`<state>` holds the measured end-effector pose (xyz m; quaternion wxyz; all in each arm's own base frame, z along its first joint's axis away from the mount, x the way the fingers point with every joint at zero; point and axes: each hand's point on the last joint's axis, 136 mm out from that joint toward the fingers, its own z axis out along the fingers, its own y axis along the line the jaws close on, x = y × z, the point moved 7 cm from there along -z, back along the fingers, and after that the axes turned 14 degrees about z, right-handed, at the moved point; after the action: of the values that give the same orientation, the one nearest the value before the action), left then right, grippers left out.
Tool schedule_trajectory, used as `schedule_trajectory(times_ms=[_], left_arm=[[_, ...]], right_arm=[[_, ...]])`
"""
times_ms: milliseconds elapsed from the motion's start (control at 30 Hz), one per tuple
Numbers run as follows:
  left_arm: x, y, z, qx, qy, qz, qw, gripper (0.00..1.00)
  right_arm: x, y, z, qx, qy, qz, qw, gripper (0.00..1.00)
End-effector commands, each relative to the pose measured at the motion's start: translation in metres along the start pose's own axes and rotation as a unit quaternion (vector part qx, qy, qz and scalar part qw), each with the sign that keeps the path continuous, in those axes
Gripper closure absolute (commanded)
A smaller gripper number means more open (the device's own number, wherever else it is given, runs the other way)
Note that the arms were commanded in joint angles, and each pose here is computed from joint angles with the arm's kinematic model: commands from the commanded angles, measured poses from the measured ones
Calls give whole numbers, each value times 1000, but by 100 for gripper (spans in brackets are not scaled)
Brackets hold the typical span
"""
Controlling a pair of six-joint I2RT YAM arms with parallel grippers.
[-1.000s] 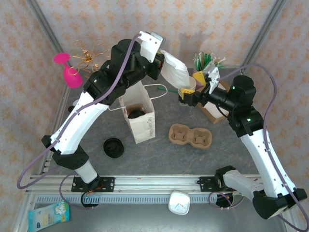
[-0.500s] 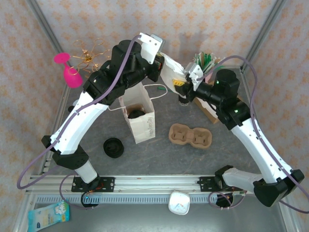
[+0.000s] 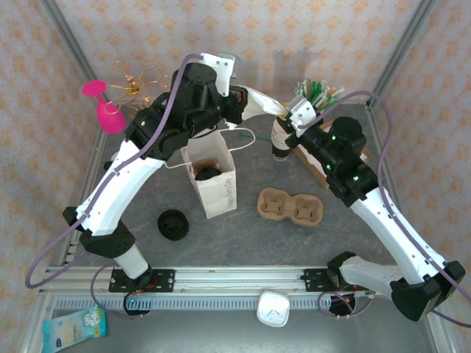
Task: Pack the takeout coffee
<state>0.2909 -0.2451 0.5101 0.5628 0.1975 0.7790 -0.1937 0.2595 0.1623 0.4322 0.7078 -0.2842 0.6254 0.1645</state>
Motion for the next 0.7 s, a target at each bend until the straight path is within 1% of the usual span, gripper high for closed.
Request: schedule_trajectory(times_ms=[0, 33, 133, 200, 267, 300, 333, 400, 433, 467, 500, 600, 667], left_arm=[[-22, -4, -10, 41, -66, -101, 992, 100], [-23, -3, -9, 40, -69, -113, 990, 100], [-25, 4, -5, 27, -82, -151, 985, 100], [-25, 4, 0, 67, -92, -195, 974, 100], [-27, 6, 2, 81, -95, -218, 968, 100], [-28, 8, 3, 78, -93, -226, 967, 100], [-28, 10, 4, 78, -92, -231, 965, 100], [-31, 13, 4, 76, -98, -238, 963, 100], [-32, 14, 4, 73, -101, -239, 963, 100], [-32, 18, 4, 69, -102, -240, 963, 100], [-33, 22, 3, 63, -102, -243, 963, 100], [-30, 32, 2, 40, -105, -254, 961, 100], [-27, 33, 2, 41, -113, -269, 956, 100]], right_arm=[[-6, 0, 4, 39, -41, -27, 998, 91], [-5, 2, 6, 40, -42, -27, 998, 89], [-2, 14, 6, 12, -67, -18, 998, 88], [2, 23, 8, 6, -74, -18, 997, 88], [7, 30, 9, -4, -67, -28, 997, 87], [10, 32, 8, -6, -66, -34, 997, 80], [11, 33, 6, -9, -69, -40, 997, 77], [11, 40, 1, -41, -74, -43, 996, 71], [10, 44, -2, -59, -73, -39, 995, 66], [9, 46, -4, -73, -69, -32, 994, 59], [10, 47, -6, -77, -63, -26, 995, 54], [11, 39, -5, -47, -39, 7, 998, 43], [6, 32, -4, -19, -28, 37, 999, 39]])
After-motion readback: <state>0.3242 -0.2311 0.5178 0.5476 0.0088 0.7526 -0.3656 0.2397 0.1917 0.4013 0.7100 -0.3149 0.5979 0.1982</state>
